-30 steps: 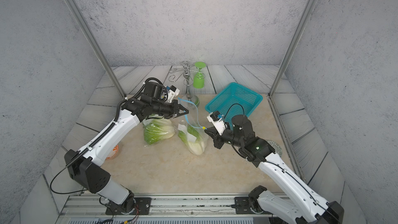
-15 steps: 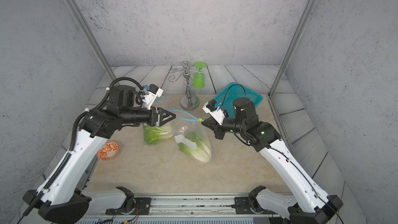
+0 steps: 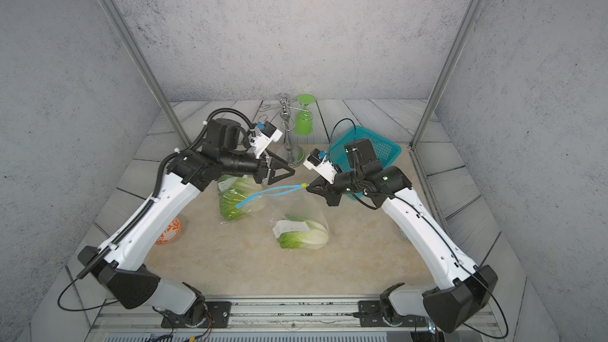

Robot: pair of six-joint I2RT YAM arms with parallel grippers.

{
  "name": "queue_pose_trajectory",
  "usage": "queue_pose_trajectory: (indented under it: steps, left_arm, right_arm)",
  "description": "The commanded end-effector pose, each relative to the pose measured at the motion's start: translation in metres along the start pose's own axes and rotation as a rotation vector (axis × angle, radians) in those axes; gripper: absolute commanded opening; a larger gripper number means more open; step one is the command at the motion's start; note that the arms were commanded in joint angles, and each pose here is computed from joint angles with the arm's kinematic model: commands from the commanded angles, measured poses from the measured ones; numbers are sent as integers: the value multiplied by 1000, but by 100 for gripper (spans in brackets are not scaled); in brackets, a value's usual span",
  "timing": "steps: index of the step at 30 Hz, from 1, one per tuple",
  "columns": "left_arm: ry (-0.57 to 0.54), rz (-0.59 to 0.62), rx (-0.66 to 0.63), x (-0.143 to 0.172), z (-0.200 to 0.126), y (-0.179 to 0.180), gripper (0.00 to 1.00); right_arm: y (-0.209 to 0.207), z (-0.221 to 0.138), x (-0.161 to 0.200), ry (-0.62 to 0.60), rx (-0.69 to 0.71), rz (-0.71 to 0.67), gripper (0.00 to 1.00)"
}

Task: Put the chinese cabbages into a zipper bag and zip it
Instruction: Zip the zipper on the zipper food storage bag.

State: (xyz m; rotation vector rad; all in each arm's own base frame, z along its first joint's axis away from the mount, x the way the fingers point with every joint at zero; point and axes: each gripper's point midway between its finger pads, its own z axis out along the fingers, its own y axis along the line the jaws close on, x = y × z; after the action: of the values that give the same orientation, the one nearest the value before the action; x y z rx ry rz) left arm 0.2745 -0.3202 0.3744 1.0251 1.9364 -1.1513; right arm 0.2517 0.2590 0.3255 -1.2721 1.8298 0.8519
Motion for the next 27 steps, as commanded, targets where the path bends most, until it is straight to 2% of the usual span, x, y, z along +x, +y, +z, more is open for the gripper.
queue_pose_trajectory:
  steps: [1, 6, 9, 12, 27]
  left_arm:
    - [-11, 123, 95, -2, 8, -13, 61]
    - [20, 103, 110, 14, 26, 0, 53]
    - [35, 90, 135, 21, 32, 1, 39]
    - [39, 90, 151, 24, 32, -1, 32]
    - [60, 100, 172, 27, 48, -4, 28]
  right_arm:
    - [-6, 6, -4, -31, -39, 14, 0]
    - [-18, 8, -6, -64, -43, 58, 0]
    - [-20, 11, -6, -66, -50, 77, 0]
    - [-22, 12, -4, -62, -54, 94, 0]
    - [-18, 10, -7, -74, -72, 115, 0]
